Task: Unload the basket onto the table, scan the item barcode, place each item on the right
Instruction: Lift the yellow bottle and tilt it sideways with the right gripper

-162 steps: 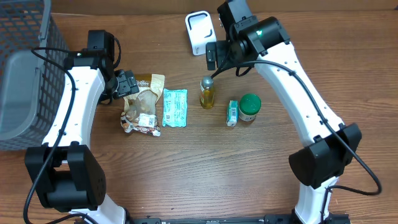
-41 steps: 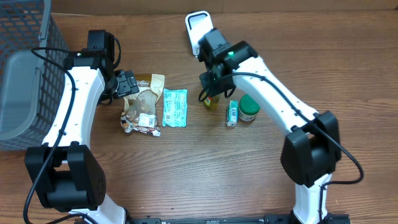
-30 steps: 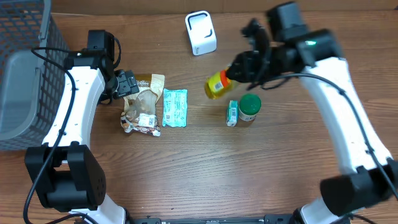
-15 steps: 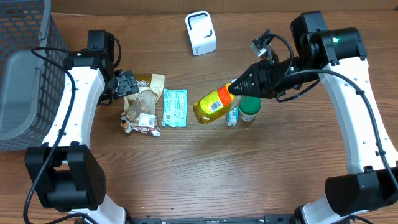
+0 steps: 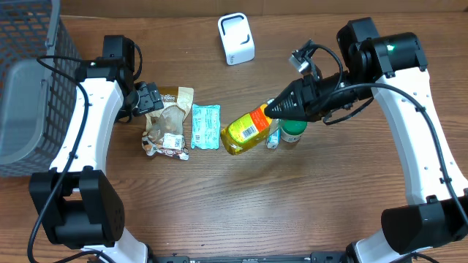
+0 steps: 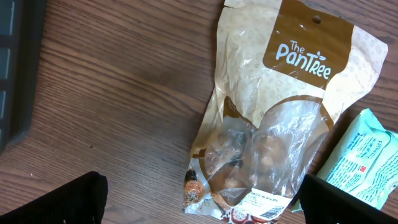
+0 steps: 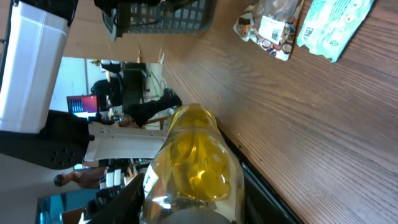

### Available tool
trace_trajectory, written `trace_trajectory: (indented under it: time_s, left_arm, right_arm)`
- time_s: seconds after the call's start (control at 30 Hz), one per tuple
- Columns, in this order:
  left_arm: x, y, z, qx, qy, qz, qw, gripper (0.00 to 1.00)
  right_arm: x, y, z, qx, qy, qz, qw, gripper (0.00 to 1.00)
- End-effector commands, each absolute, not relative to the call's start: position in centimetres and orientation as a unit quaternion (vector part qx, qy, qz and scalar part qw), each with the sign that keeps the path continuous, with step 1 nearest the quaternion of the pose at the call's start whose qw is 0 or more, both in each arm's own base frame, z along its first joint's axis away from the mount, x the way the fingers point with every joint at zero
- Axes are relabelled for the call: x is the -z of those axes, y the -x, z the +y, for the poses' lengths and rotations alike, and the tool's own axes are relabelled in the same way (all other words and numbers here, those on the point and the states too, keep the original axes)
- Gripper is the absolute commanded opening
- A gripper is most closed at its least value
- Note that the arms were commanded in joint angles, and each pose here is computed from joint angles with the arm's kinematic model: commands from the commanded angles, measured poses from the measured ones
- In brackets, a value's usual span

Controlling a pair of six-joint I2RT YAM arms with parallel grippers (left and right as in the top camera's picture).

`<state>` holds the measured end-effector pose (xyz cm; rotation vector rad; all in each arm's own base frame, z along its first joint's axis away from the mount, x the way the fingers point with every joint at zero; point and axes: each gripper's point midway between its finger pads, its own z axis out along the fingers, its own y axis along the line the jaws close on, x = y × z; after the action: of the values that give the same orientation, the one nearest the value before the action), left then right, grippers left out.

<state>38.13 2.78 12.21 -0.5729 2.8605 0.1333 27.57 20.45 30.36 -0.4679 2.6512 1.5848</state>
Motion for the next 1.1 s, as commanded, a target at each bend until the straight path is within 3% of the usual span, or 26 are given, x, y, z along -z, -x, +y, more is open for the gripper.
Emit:
trace_trajectory:
  time_s: [0.0,1.07]
  left_arm:
    - [-11.65,-37.90,3.09,-0.051,0.200,0.973,0.102,0.99]
    - [-11.65,-37.90,3.09,-0.051,0.200,0.973,0.102,1.00]
  right_arm:
    - [-31.69,-27.19,21.00,-0.532,0.170,0.829,0.023,0.36]
    - [-31.67,-27.12,21.00,-0.532,0.169,0.830,0.021,0.32]
